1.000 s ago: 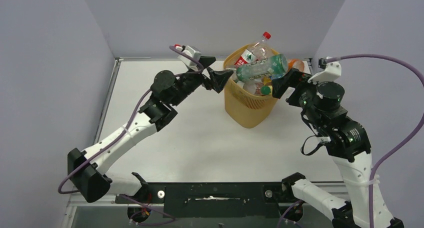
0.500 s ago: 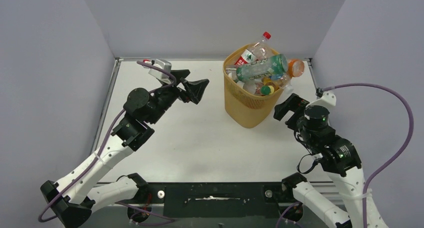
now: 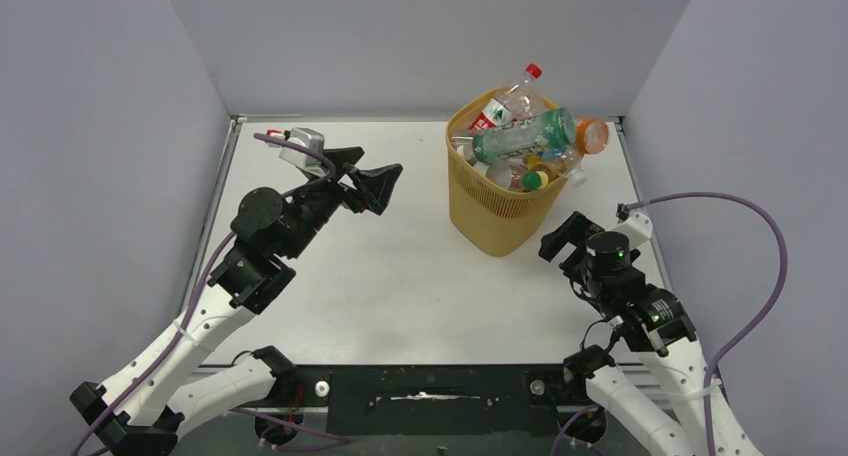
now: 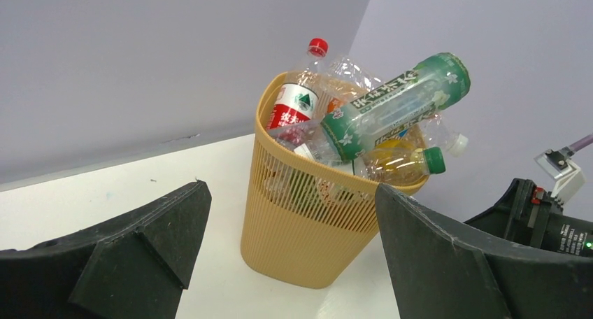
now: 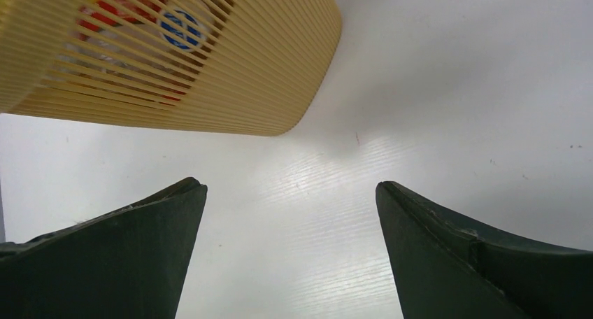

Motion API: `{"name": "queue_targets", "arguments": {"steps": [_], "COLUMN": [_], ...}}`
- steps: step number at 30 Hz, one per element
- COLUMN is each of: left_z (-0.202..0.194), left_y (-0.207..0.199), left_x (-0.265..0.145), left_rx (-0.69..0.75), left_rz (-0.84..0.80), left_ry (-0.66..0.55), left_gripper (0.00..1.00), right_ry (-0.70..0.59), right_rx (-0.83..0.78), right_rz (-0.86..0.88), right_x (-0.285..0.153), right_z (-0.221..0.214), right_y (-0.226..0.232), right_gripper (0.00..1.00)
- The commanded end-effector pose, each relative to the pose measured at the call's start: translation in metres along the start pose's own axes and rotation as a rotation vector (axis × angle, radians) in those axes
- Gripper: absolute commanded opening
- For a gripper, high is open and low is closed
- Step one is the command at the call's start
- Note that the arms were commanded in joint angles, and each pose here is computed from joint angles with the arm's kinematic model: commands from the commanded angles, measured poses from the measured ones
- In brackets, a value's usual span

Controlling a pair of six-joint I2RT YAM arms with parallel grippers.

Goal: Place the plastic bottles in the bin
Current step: Move the trash bin to the center of the board.

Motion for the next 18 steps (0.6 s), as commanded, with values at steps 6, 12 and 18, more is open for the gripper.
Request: {"name": "queue_targets", "arguments": {"steps": [6,12,18], "left_z": [0.006,0.005,0.003], "left_y": [0.001,0.004,0.006], "left_x": [-0.004,-0.006,-0.007], "left_rx": [-0.012,-0.011,-0.011], "left_rz": [-0.006,0.003,0.012], "left_ry": [-0.025,-0.022,-0.009], "left_gripper": [0.89,0.89,0.89], "right_ry": [0.043,0.066,0.091], "right_rx": [0.122,0.174,0.267], "right_rz": [0.018,0.006,0.017], "right_x": [0.041,0.062,0.089], "right_z": [-0.036,-0.060,-0.069], "right_y": [0.008,0.001,-0.019], "right_gripper": [0.98,0.98,0.98]}}
Point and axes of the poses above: each gripper's point midway between its finger pads, its own x axis out along the fingers, its own y axis along the line the jaws close on, z = x × y, the point moved 5 cm from there along -x, back along the fingers, and after that the axes turned 12 degrees about -x, right-handed, at the moved point
